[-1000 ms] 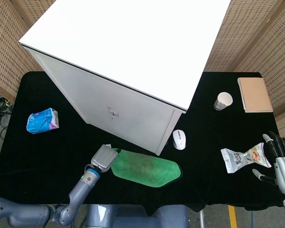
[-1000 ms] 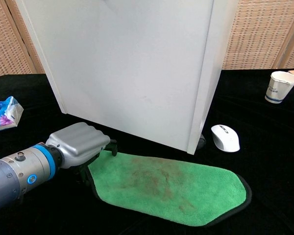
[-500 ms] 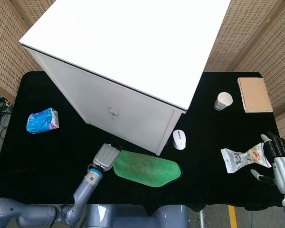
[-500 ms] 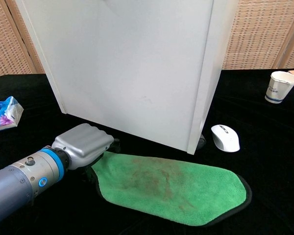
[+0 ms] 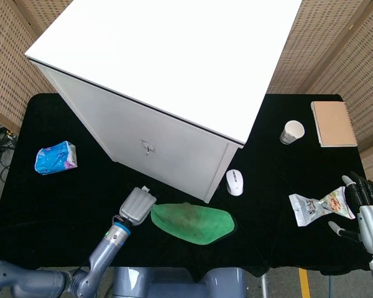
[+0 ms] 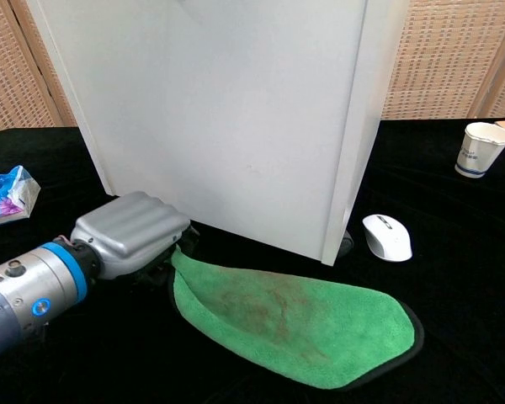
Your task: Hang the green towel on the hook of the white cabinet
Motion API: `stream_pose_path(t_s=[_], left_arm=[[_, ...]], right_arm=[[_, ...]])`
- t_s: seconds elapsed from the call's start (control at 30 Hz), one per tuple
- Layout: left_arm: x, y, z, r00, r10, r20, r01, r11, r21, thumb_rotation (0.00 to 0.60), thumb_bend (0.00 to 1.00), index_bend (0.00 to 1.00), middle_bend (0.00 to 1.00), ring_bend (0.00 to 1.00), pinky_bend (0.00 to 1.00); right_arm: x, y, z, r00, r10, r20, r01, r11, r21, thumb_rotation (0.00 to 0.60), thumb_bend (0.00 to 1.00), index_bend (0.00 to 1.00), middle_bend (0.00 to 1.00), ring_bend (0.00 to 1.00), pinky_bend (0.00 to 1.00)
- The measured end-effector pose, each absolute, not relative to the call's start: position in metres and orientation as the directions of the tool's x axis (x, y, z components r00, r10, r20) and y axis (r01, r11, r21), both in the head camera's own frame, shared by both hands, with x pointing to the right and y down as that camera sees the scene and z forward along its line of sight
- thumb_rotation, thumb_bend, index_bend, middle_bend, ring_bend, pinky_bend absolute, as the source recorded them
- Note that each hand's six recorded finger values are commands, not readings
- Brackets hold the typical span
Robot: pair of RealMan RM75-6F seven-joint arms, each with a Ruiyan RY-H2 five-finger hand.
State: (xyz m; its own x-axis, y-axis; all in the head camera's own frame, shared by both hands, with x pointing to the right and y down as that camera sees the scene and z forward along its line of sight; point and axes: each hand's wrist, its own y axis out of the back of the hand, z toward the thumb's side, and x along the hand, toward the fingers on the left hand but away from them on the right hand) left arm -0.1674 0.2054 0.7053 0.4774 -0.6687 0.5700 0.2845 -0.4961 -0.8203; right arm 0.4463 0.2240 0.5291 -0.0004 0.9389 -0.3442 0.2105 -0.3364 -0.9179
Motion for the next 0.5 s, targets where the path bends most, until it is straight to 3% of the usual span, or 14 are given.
stream_pose_path(t_s=[0.2, 0.5], left_arm=[[-0.185, 0.198, 0.676, 0.545, -0.692, 0.472, 0.268, -0.390, -0.881, 0.600, 0.49, 0.70, 0.81, 0.65, 0.58], [-0.204, 0.185, 0.622, 0.675, -0.697, 0.242, 0.184, -0.158, -0.970, 0.600, 0.49, 0.80, 0.81, 0.65, 0.58]], right_arm=[[0.445, 0.224, 0.530, 0.002, 0.939, -0.345, 0.203, -0.338, -0.919, 0.600, 0.09, 0.03, 0.00, 0.00, 0.00], [0.445, 0.225, 0.530, -0.003, 0.938, -0.347, 0.201, -0.340, -0.919, 0.600, 0.09, 0.03, 0.00, 0.00, 0.00]])
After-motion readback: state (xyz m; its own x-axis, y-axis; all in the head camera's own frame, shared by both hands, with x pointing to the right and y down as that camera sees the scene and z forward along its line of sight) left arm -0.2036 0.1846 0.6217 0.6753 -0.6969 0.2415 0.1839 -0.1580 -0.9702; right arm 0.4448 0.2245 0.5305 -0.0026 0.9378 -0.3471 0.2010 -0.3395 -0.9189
